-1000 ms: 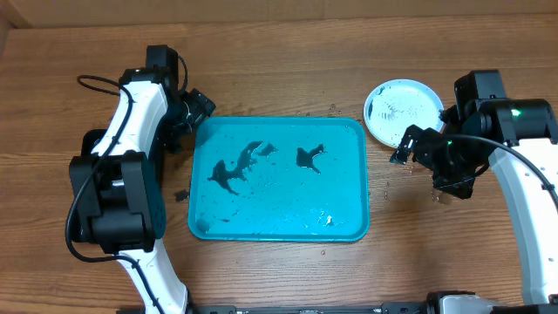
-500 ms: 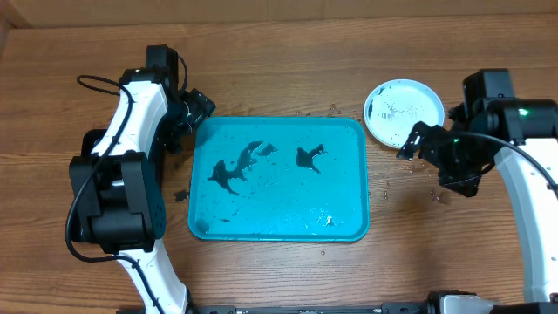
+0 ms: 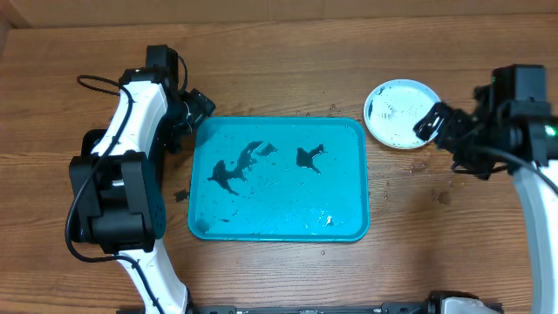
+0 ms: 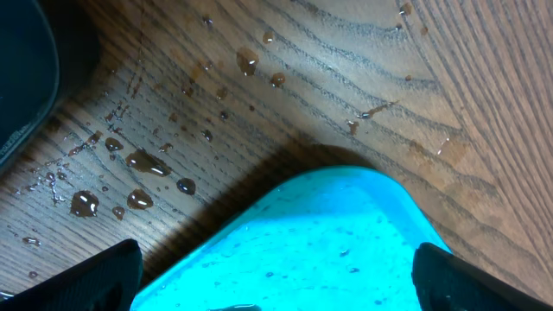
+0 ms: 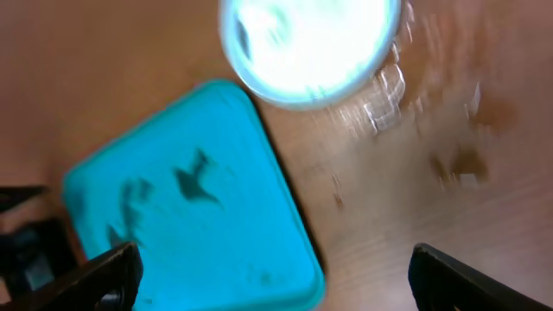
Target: Clean dirty plates on tray and stack at the side
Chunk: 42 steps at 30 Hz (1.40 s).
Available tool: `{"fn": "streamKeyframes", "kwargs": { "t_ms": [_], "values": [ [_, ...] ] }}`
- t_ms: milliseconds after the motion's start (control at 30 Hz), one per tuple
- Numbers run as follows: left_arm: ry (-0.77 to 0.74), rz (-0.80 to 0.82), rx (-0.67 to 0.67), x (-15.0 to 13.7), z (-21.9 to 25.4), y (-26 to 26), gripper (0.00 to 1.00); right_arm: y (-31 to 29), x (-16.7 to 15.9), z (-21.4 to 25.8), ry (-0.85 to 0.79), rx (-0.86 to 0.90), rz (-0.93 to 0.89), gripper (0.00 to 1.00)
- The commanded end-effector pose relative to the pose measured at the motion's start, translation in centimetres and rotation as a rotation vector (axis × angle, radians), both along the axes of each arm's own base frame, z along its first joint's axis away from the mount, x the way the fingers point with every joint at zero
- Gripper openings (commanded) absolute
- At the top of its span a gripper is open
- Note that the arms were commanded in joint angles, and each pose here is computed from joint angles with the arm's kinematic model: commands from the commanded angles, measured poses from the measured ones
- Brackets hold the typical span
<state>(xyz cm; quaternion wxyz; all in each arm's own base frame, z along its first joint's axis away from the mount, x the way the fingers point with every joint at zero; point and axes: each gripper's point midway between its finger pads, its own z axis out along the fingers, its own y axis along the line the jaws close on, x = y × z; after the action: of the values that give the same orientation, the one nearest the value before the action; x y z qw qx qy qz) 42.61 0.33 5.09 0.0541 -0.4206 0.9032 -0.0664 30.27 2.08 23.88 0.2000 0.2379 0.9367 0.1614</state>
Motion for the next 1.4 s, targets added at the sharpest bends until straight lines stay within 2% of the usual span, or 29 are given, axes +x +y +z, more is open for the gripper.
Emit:
{"fn": "streamKeyframes", "kwargs": {
  "t_ms": [0, 233, 467, 667, 833, 1367],
  "values": [
    [-0.016, 0.0, 0.015, 0.0, 0.7, 0.4, 1.0, -0.4, -0.5, 4.2, -0.173, -0.031, -0.011, 1.0],
    [-0.016, 0.0, 0.015, 0.0, 0.7, 0.4, 1.0, -0.6, -3.1, 8.9, -0.391, -0.06, -0.025, 1.0],
    [-0.016, 0.0, 0.015, 0.0, 0.7, 0.4, 0.99, -0.3, -6.2, 9.9, -0.469, -0.064, -0.026, 1.0],
    [-0.016, 0.0, 0.015, 0.0, 0.7, 0.4, 0.99, -0.2, -6.2, 9.5, -0.464, -0.064, -0.02, 1.0],
    [-0.016, 0.0, 0.015, 0.0, 0.7, 0.4, 1.0, 0.5, -5.9, 11.3, -0.607, -0.065, 0.007, 1.0],
    [-0.016, 0.0, 0.015, 0.0, 0.7, 0.4, 1.0, 2.3, -7.1, 7.4, -0.881, -0.037, 0.072, 1.0]
  ]
}}
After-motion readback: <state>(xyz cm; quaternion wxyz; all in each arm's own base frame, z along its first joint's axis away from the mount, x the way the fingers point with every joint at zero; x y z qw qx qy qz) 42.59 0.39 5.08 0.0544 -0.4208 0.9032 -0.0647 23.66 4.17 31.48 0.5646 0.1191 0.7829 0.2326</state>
